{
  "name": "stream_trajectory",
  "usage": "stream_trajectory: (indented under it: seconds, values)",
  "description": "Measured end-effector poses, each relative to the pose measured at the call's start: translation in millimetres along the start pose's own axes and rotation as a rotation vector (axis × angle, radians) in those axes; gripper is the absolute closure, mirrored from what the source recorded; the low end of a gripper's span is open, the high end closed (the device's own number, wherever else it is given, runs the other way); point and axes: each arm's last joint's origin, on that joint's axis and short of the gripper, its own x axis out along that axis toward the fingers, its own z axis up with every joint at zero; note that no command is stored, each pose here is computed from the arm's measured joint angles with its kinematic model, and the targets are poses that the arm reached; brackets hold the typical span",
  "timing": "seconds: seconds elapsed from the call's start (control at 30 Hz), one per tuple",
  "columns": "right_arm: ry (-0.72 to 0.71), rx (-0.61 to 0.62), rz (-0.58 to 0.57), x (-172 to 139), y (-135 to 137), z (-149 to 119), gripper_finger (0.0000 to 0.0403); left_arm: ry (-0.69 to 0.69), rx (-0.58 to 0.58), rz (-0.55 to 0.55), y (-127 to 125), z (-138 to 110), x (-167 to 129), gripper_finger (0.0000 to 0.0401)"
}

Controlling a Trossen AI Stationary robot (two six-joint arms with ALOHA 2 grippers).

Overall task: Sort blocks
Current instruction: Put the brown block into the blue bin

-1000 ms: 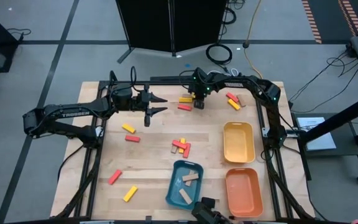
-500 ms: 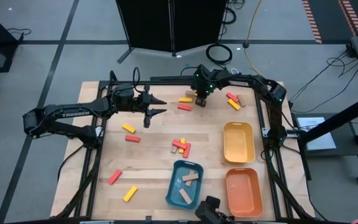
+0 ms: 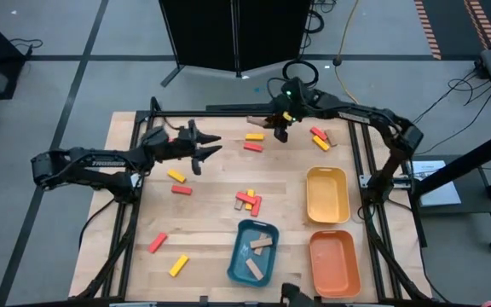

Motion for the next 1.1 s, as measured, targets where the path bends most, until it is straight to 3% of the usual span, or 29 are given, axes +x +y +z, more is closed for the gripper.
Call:
stream_trajectory:
  seconds: [0.2,0.33,0.53,0.7,0.87,1.1]
  values:
    - [-0.21,-0.026,0.124,-4,42,3,0.0393,-0.223,-0.021,-0.042,-9,-5,-18,0.026]
    - [-0.353,-0.07,0.202,-5,74,10,0.0393,-0.21,-0.08,-0.037,-10,-8,-14,0.026]
    - [-0.459,-0.147,0.308,1,120,24,0.0393,-0.18,-0.066,-0.059,-16,-11,4,0.0235]
    - [-0.51,-0.191,0.252,4,144,29,0.0393,-0.16,-0.033,-0.099,-23,-13,20,0.0191]
    - [-0.52,-0.188,0.151,5,147,30,0.0393,-0.161,-0.029,-0.147,-29,-11,30,0.0152]
    - [-0.523,-0.194,0.132,5,146,30,0.0393,-0.204,0.0,-0.136,-32,1,44,0.0143]
